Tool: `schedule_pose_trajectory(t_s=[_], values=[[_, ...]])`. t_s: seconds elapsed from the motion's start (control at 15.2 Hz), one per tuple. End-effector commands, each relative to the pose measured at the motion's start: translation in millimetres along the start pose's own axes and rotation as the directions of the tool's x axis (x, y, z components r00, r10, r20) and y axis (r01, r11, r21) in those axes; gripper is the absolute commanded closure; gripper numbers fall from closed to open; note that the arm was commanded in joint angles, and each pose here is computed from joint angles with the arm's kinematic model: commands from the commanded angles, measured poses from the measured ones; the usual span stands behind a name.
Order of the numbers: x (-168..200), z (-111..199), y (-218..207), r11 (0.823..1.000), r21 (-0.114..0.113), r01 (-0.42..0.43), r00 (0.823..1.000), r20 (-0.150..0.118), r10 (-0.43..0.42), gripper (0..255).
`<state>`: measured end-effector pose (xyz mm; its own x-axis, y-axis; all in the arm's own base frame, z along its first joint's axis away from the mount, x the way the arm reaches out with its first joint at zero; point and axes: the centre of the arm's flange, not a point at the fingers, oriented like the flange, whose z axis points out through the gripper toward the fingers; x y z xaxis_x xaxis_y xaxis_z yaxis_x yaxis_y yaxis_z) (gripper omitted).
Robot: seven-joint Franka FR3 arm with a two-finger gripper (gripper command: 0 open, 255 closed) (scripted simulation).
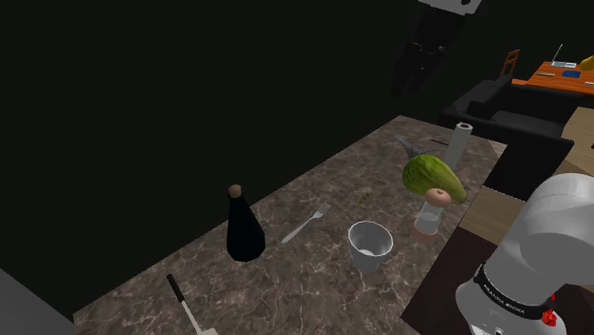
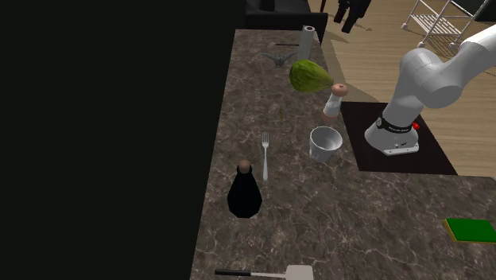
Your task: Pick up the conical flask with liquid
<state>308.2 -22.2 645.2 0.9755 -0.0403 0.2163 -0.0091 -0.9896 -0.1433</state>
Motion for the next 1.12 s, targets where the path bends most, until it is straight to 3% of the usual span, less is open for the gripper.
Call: schedule_pose_trajectory(t_s=[0.0, 1.06], values=[[0, 0, 0, 1.0, 0.0, 0.0, 1.0, 0.0, 0.0, 0], [90, 129, -166, 0.989, -0.125, -0.08, 0.995, 0.048, 0.086, 0]])
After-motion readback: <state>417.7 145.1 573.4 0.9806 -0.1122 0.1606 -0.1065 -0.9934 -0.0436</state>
